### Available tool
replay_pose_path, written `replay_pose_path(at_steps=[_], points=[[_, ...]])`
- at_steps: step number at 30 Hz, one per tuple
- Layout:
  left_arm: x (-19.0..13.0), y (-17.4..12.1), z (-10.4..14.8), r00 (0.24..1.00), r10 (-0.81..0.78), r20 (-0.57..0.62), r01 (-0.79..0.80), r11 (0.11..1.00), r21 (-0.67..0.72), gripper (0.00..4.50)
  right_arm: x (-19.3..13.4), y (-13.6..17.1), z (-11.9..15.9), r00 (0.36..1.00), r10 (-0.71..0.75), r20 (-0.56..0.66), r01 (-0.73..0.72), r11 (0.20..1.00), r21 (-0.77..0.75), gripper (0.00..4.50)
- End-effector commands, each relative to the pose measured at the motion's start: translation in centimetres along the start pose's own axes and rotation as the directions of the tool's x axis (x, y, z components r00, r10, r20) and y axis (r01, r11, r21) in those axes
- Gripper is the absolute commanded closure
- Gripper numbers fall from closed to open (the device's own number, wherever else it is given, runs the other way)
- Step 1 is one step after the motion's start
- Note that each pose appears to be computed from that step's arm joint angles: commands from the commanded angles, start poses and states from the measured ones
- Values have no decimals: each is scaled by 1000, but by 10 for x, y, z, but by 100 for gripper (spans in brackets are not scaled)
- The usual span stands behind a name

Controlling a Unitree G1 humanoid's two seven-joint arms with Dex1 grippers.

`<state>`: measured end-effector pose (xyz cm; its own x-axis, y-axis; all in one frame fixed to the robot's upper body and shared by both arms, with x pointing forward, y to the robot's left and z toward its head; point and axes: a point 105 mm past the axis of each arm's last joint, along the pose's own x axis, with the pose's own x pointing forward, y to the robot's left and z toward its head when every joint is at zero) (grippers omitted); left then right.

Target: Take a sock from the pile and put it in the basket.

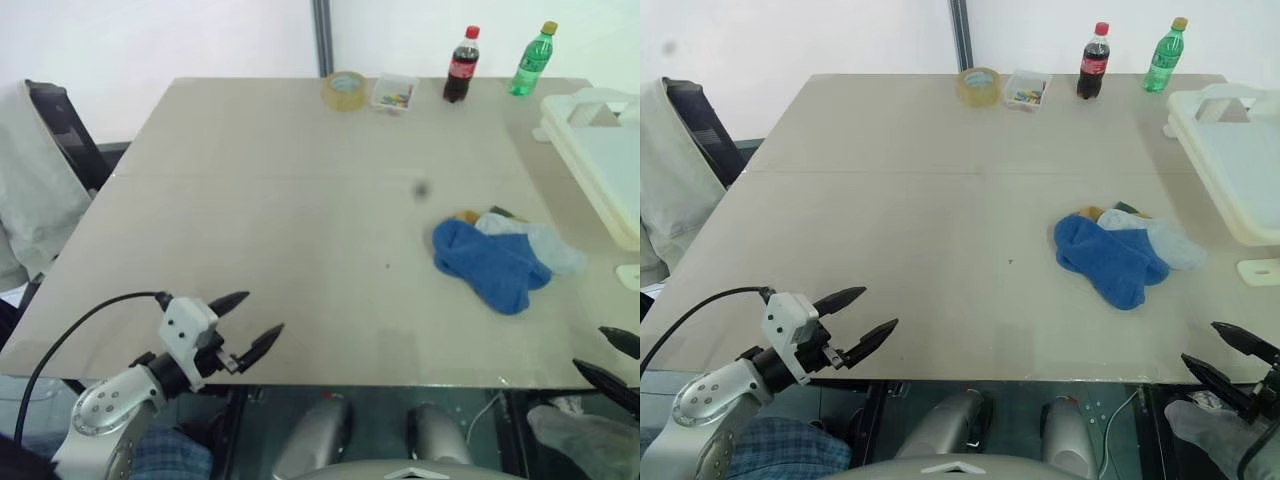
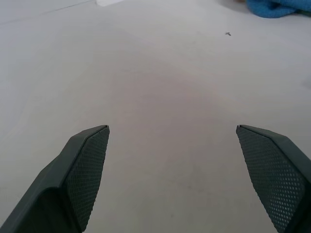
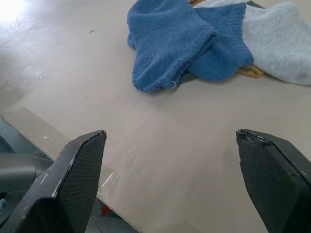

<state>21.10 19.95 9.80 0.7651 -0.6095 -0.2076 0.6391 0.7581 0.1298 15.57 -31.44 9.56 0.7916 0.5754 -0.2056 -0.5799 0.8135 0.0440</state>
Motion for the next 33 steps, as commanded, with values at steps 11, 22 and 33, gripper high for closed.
replay_pose_path(at_steps=[11, 22, 33], points=[[-25, 7, 48, 949, -265, 170, 283, 955, -91, 0, 30, 4, 27, 997, 27, 69, -23, 998, -66, 13], [-34, 24, 46, 909, -408, 85, 410, 912, -18, 0, 122, 24, 87, 991, 102, 88, -68, 944, -322, 13], [-19, 41, 46, 908, -406, 102, 404, 914, 41, 0, 235, 44, 84, 996, -55, -73, 17, 900, -436, 13]])
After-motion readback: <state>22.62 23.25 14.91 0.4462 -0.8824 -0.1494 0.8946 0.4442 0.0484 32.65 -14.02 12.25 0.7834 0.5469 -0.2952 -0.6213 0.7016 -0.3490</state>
